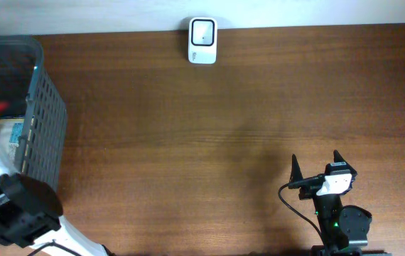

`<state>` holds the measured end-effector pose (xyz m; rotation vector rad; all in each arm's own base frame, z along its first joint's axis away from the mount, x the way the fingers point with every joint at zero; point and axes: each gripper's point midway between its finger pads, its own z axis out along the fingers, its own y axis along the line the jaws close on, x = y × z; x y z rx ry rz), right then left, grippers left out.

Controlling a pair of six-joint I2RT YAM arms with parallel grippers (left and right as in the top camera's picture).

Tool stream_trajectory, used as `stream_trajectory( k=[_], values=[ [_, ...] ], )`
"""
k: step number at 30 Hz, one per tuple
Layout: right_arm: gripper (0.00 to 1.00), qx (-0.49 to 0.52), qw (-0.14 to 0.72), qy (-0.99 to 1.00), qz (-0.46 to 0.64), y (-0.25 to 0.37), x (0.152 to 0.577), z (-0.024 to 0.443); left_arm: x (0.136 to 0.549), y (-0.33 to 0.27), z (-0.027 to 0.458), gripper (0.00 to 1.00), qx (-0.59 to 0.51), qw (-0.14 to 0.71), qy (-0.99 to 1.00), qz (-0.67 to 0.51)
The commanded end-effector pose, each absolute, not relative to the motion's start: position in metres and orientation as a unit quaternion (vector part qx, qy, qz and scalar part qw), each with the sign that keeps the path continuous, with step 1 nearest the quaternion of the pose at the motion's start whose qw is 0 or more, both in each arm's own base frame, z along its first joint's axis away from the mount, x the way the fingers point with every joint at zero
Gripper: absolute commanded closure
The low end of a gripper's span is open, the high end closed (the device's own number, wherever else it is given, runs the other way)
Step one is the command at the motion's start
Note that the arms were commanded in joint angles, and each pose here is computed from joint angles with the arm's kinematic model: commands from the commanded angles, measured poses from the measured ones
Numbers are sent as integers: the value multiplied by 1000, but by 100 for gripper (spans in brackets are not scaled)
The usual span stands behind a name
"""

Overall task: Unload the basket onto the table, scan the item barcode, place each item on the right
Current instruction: 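Lift the red snack bag out and place it mid-table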

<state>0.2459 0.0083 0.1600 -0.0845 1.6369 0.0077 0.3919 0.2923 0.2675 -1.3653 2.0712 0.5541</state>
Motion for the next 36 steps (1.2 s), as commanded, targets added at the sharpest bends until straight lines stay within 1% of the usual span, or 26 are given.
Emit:
stream_trajectory(
  k=[1, 4, 6, 7, 9, 11, 14, 18, 19, 20, 22, 26, 28, 31, 32, 33, 34, 35, 36],
  values=[
    [1, -37, 682, 730, 5, 9, 246, 158, 412, 254, 353, 100, -418, 393, 801, 171],
    [1, -37, 682, 730, 5, 9, 246, 158, 421, 206, 404, 100, -329, 451, 817, 144],
    [2, -37, 682, 730, 5, 9, 246, 158, 420, 176, 428, 100, -284, 477, 821, 133],
    [1, -37, 682, 730, 5, 9, 246, 158, 417, 148, 439, 100, -253, 489, 826, 117],
    [2, -37, 682, 730, 5, 9, 246, 158, 415, 109, 444, 100, -214, 491, 840, 84],
    [2, -37, 682, 730, 5, 9, 246, 158, 415, 69, 435, 100, -168, 476, 862, 51],
    [2, -37, 682, 730, 5, 9, 246, 158, 419, -3, 394, 100, -58, 412, 909, 16],
    [2, -37, 682, 730, 5, 9, 246, 158, 419, -52, 332, 100, 10, 327, 945, 11],
    [2, -37, 682, 730, 5, 9, 246, 158, 417, -61, 312, 100, 23, 301, 953, 12],
    [1, -37, 682, 730, 5, 9, 246, 158, 412, -72, 282, 100, 38, 261, 964, 15],
    [1, -37, 682, 730, 5, 9, 246, 158, 403, -82, 239, 100, 56, 206, 977, 22],
    [1, -37, 682, 730, 5, 9, 246, 158, 383, -94, 167, 100, 81, 124, 988, 29],
    [1, -37, 682, 730, 5, 9, 246, 158, 372, -100, 137, 100, 94, 99, 990, 33],
    [1, -37, 682, 730, 5, 9, 246, 158, 363, -111, 113, 100, 111, 88, 989, 31],
    [1, -37, 682, 730, 5, 9, 246, 158, 363, -116, 112, 79, 117, 91, 989, 30],
    [2, -37, 682, 730, 5, 9, 246, 158, 365, -120, 112, 47, 121, 97, 988, 28],
    [1, -37, 682, 730, 5, 9, 246, 158, 367, -124, 114, 18, 124, 105, 986, 26],
    [1, -37, 682, 730, 5, 9, 246, 158, 370, -127, 117, 1, 126, 114, 985, 23],
    [2, -37, 682, 730, 5, 9, 246, 158, 376, -131, 123, 1, 127, 127, 984, 20]
  ],
)
